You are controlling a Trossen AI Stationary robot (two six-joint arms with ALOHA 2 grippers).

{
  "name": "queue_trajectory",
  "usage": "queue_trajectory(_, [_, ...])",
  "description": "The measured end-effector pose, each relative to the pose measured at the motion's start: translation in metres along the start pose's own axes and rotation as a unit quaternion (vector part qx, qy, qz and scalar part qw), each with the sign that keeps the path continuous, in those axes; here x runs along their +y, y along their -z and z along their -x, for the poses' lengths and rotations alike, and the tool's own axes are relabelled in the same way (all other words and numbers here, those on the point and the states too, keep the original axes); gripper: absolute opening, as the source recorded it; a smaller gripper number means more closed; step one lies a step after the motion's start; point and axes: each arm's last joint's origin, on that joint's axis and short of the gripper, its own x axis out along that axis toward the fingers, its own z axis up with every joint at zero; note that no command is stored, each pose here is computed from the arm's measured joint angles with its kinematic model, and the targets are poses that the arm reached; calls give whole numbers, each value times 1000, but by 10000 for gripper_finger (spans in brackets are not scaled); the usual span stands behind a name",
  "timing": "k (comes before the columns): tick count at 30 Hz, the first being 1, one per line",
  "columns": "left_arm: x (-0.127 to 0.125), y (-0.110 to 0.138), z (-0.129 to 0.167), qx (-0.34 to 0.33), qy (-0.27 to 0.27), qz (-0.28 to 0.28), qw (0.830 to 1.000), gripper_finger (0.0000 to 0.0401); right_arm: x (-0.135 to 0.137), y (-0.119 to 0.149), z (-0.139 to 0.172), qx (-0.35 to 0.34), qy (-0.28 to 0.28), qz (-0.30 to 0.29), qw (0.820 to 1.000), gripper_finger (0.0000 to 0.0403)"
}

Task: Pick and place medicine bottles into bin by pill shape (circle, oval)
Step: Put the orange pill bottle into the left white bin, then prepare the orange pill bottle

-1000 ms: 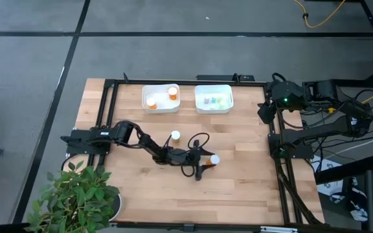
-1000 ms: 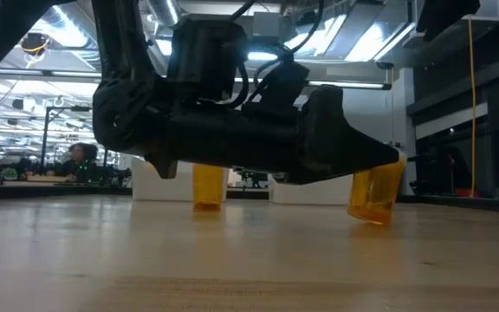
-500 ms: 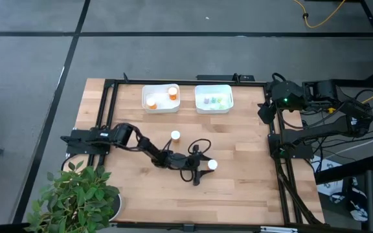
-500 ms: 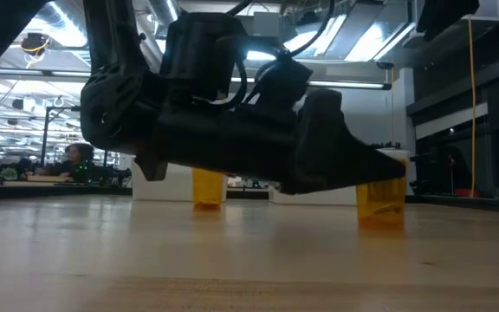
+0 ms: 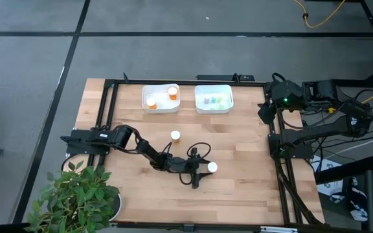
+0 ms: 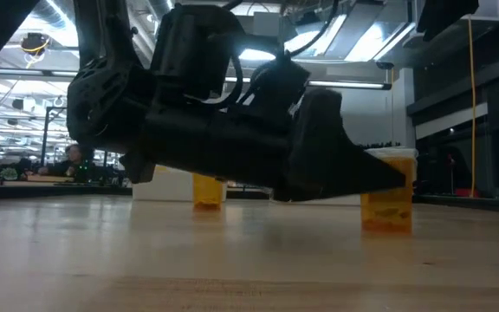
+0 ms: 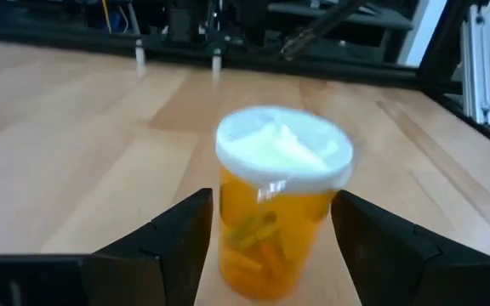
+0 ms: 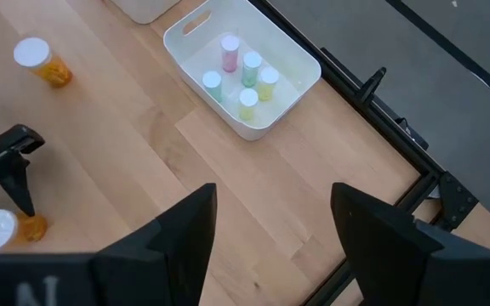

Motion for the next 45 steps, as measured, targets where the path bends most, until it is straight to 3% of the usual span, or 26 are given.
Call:
queue_trajectory(12, [-1,0,12,14,11,4,1000,232,0,0,0,0,0,-2,1000,233])
queue_trajectory(18, [5,-10,35,75,1,-22,997,231,1,0,0,1,-7,-4,1000,233])
queue_trajectory(22, [9,-27,48,84,-2,-21,996,231,1,0,0,4,-18,-7,1000,233])
queue_trajectory(28, [12,-66,72,111,-7,-38,993,231,4,1,0,27,-54,-79,995,233])
queue_trajectory(36, [29,-106,115,238,-33,-76,968,231,22,0,-19,54,-48,-184,980,233])
queue_trajectory(40, [34,-117,134,279,-43,-88,955,231,50,3,-48,78,-52,-213,973,233])
queue_trajectory(45, [43,-122,161,350,-76,-109,927,231,92,12,-75,135,-46,-253,957,232])
